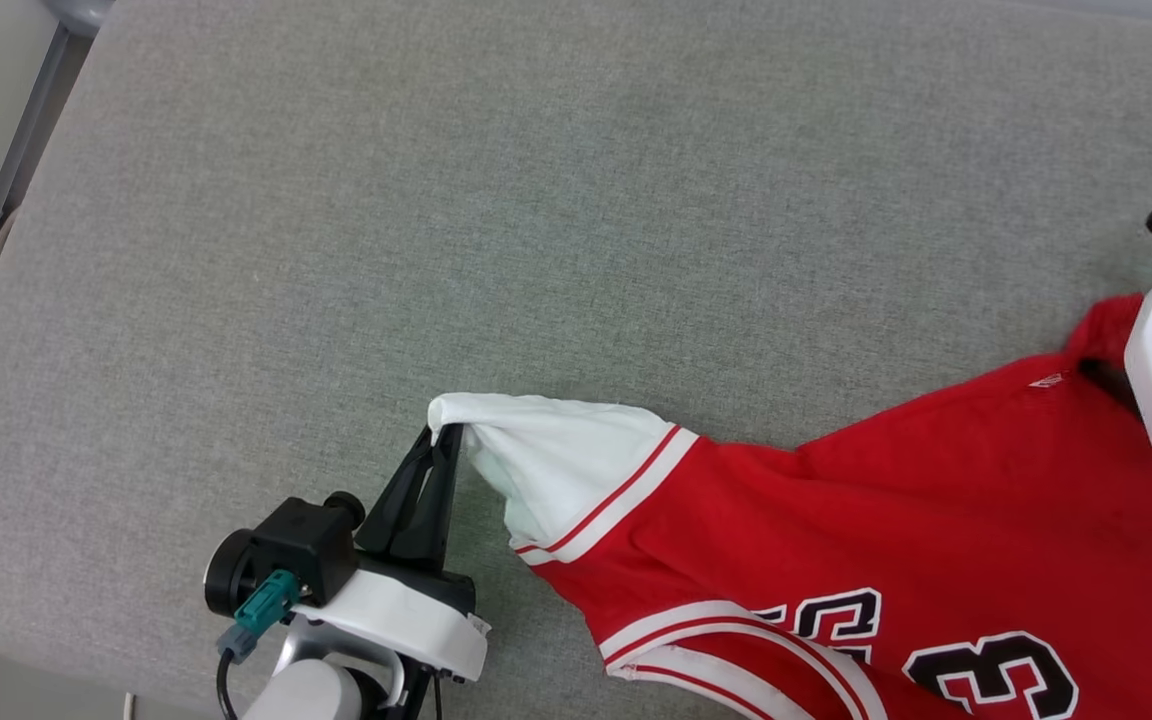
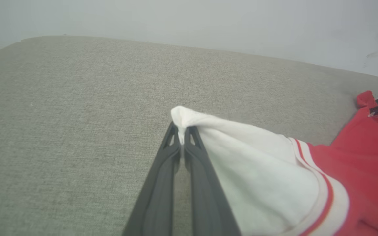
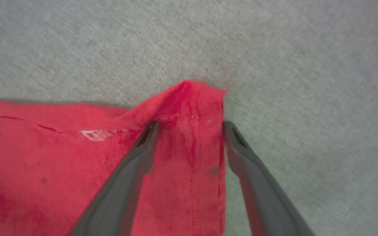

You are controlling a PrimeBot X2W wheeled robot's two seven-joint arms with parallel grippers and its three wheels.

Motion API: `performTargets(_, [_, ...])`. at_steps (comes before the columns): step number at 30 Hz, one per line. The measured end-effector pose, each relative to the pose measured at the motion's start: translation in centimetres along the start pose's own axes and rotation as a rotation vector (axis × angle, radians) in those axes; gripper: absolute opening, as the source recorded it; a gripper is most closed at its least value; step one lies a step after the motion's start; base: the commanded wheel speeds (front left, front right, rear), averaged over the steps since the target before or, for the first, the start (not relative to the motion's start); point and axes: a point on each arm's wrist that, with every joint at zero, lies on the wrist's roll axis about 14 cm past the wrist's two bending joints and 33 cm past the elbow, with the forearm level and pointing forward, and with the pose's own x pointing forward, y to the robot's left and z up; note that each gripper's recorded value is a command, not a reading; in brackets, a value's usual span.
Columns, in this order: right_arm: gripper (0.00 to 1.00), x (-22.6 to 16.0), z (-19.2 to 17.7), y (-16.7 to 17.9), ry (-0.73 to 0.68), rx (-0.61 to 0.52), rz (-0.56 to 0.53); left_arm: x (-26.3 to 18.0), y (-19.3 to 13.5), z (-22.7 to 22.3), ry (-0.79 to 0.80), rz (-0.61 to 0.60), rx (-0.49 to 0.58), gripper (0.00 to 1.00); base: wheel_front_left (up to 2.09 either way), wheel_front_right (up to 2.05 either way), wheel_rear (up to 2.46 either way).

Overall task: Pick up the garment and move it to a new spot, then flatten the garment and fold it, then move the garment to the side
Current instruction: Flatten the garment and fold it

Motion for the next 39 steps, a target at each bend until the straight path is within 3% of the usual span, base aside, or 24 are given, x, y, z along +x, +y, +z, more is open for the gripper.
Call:
performTargets(5, [1.00,1.9,-2.2,0.2,0.088,-0.036,0.003,0.0,0.3,-0.6,0.017,0.010,-0.005,0.00,0.00,0.00,0.00])
performTargets(6, [0.62,2.0,-2.3,0.3,0.089,-0.028,0.011,0.0,0.3,-0.7,0.020,0.013,-0.005,0.00,0.00,0.00,0.00])
performTargets(7, [0.00,2.0,-2.3,0.3,0.084,-0.026,0.014,0.0,0.4,-0.7,0.020,0.013,-0.006,0.00,0.00,0.00,0.00])
performTargets(13, [0.00,1.7,-1.1,0.4,-0.019,-0.018,0.020,0.1,0.5,-0.5,0.012,0.013,-0.003,0.00,0.00,0.00,0.00])
performTargets(21, [0.00,-2.5,3.4,0.7,-0.299,-0.032,0.012,-0.2,0.2,1.6,-0.049,-0.013,0.025,0.00,0.00,0.00,0.00])
performTargets(22, [0.00,-5.1,5.0,0.5,-0.414,-0.039,-0.002,-0.3,0.2,3.3,-0.099,-0.027,0.043,0.00,0.00,0.00,0.00])
performTargets(27, [0.00,-9.9,6.9,0.3,-0.599,-0.028,-0.028,-0.2,0.0,7.5,-0.209,-0.061,0.096,0.00,0.00,0.00,0.00])
performTargets(39, [0.00,-22.4,10.4,-0.8,-0.997,-0.015,-0.135,1.5,-3.7,22.8,-0.565,-0.195,0.258,0.00,0.00,0.00,0.00])
